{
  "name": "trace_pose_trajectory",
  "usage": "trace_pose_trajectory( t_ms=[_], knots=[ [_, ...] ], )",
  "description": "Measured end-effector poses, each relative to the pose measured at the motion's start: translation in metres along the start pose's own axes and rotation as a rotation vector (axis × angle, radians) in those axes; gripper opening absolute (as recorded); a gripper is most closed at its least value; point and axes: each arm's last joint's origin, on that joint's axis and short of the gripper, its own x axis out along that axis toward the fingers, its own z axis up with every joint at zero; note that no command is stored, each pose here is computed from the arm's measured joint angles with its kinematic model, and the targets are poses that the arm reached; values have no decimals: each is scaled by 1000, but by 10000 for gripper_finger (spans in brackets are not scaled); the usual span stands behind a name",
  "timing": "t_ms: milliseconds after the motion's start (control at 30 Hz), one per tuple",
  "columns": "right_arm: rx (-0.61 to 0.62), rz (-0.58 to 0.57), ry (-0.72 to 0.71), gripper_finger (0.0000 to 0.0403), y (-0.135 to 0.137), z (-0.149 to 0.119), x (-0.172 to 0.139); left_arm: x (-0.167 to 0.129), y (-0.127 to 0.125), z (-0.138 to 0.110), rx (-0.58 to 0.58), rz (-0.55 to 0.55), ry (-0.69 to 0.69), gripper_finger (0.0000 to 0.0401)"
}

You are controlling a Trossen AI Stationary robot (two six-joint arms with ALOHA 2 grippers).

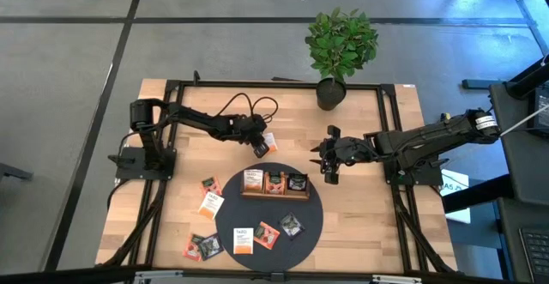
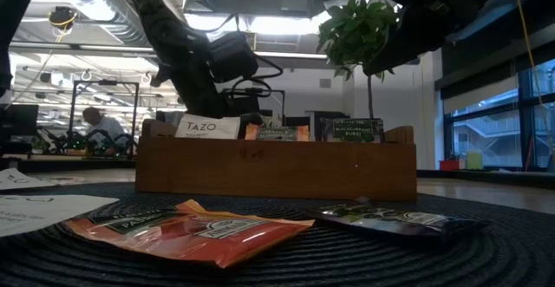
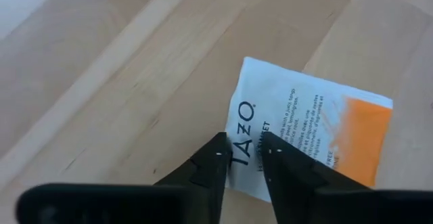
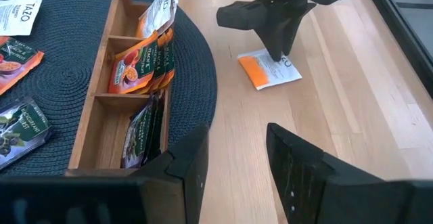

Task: Pick & Place Tea
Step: Put the white orange tea bag into the left section of the wooden organizer

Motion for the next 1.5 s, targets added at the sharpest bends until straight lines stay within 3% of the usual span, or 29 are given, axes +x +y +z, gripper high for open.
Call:
trace_pose_trajectory(
  t_ms=[400, 667, 867, 1033, 1300, 1500],
  knots=[
    [-1, 0, 0, 151, 0, 0, 0, -7, 0, 3, 29, -23, -11, 5],
    [-3, 0, -4, 151, 0, 0, 0, -54, -7, 22, 96, -74, -154, 3],
    [6, 2, -42, 151, 0, 4, 0, -96, -32, 25, 194, -167, -285, 3],
    [15, 4, -78, 151, 0, 8, 0, -118, -62, 14, 286, -184, -359, 3],
    [50, 6, -87, 151, 0, 9, 0, -139, -104, -23, 411, -290, -311, 3],
    [91, 7, -86, 151, 0, 9, 0, -162, -113, -49, 357, -170, -308, 3]
  ],
)
